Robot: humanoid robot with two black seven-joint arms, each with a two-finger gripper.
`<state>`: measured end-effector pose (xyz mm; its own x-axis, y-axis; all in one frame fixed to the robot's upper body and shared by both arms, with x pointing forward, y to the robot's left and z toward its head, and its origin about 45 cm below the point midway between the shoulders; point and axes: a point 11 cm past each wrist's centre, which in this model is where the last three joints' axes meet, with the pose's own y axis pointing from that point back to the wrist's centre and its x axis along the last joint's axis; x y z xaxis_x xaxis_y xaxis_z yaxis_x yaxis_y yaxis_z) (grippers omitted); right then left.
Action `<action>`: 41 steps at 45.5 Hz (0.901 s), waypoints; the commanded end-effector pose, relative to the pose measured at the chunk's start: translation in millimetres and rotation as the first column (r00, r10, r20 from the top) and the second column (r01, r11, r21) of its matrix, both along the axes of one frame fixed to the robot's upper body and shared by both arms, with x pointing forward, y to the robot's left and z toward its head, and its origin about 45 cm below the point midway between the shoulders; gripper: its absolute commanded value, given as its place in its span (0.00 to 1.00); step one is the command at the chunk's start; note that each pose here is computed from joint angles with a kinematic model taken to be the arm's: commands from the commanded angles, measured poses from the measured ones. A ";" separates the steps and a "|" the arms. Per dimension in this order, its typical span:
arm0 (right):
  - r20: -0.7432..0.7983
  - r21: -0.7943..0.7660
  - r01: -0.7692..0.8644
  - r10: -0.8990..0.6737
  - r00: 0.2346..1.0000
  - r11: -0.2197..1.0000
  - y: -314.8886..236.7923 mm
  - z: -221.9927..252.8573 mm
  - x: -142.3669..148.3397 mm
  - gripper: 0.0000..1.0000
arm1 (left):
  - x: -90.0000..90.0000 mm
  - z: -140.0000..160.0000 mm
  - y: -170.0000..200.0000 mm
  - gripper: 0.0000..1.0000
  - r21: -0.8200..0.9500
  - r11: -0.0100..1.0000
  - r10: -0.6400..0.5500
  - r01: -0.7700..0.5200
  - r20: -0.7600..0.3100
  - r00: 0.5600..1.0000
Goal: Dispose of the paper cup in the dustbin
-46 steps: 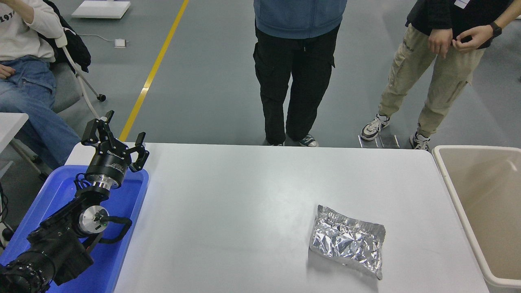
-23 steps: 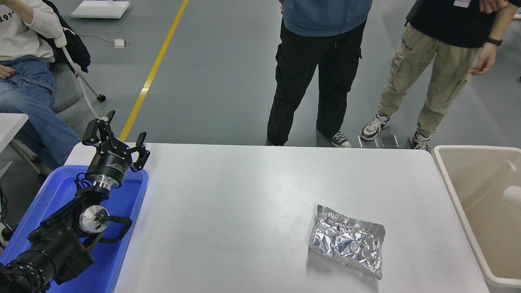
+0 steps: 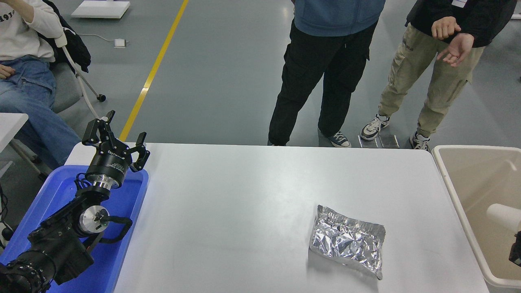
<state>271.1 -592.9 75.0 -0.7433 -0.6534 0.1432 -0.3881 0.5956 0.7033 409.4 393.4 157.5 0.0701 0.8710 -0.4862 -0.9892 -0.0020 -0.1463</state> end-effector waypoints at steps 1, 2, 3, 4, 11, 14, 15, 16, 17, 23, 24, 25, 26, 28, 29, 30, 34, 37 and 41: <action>-0.021 -0.005 0.024 -0.024 0.999 1.000 -3.3 -6.8 -13.0 0.00 | 0.0 0.0 0.0 1.00 0.000 1.000 0.000 0.000 0.000 1.000; -0.020 -0.003 0.027 -0.027 0.999 1.000 -3.3 -7.2 -13.7 0.00 | 0.0 0.0 0.0 1.00 0.000 1.000 0.000 0.000 0.000 1.000; -0.018 0.001 0.029 -0.029 0.999 1.000 -3.3 -7.7 -14.3 0.00 | 0.0 0.0 0.0 1.00 0.000 1.000 0.000 0.000 0.000 1.000; -0.019 0.001 0.031 -0.031 0.999 1.000 -3.4 -8.1 -14.9 0.00 | 0.0 0.0 0.0 1.00 0.000 1.000 0.000 0.000 0.000 1.000; -0.028 0.007 0.040 -0.039 0.999 0.999 -3.4 -13.2 -22.2 0.00 | 0.0 0.0 0.0 1.00 0.000 1.000 0.000 0.000 0.000 1.000; -0.031 0.008 0.042 -0.041 0.999 0.999 -4.0 -14.3 -24.5 0.00 | 0.0 0.0 0.0 1.00 0.000 1.000 0.000 0.000 0.000 1.000; -0.032 0.008 0.042 -0.042 0.999 0.999 -4.1 -14.7 -25.2 0.00 | 0.0 0.0 0.0 1.00 0.000 1.000 0.000 0.000 0.000 1.000; -0.033 0.009 0.042 -0.042 0.999 0.999 -3.8 -15.3 -25.6 0.00 | 0.0 0.0 0.0 1.00 0.000 1.000 0.000 0.000 0.000 1.000; -0.032 0.011 0.045 -0.044 0.998 0.999 -3.9 -15.7 -26.3 0.00 | 0.0 -0.1 -0.1 1.00 0.000 1.000 -0.001 0.001 -0.001 1.000; -0.020 0.024 0.063 -0.063 0.998 0.998 -3.9 -17.0 -28.2 0.09 | 0.0 0.0 0.0 1.00 0.000 1.000 0.000 0.000 0.000 1.000; -0.022 0.025 0.065 -0.064 0.998 0.998 -3.6 -17.8 -29.1 0.19 | 0.0 0.0 0.0 1.00 0.000 1.000 0.000 0.000 0.000 1.000; -0.023 0.024 0.067 -0.067 0.997 0.997 -3.5 -17.9 -29.1 0.34 | 0.0 0.0 0.0 1.00 0.000 1.000 0.000 0.000 0.000 1.000; -0.023 0.023 0.071 -0.070 0.997 0.997 -4.0 -17.7 -29.6 0.53 | 0.0 0.0 0.0 1.00 0.000 1.000 0.000 0.000 0.000 1.000; -0.019 0.026 0.062 -0.062 0.998 0.998 -4.0 -17.4 -28.9 1.00 | 0.0 0.0 0.0 1.00 0.000 1.000 0.000 0.000 0.000 1.000; -0.018 0.027 0.061 -0.060 0.998 0.998 -4.3 -17.0 -28.6 1.00 | 0.0 0.0 0.0 1.00 0.000 1.000 0.000 0.000 0.000 1.000; -0.017 0.027 0.062 -0.061 0.998 0.998 -4.2 -17.0 -28.6 1.00 | 0.0 -0.1 -0.1 1.00 0.000 1.000 -0.001 0.001 -0.001 1.000; -0.018 0.027 0.059 -0.059 0.998 0.998 -4.2 -17.0 -28.5 1.00 | 0.0 0.0 0.0 1.00 0.000 1.000 0.000 0.000 0.000 1.000; -0.017 0.028 0.058 -0.058 0.998 0.998 -4.1 -17.0 -28.3 1.00 | 0.0 0.0 0.0 1.00 0.000 1.000 0.000 0.000 0.000 1.000; -0.014 0.031 0.058 -0.057 0.998 0.998 -3.5 -17.2 -27.8 1.00 | 0.0 0.0 0.1 1.00 0.001 1.000 0.001 -0.001 0.000 1.000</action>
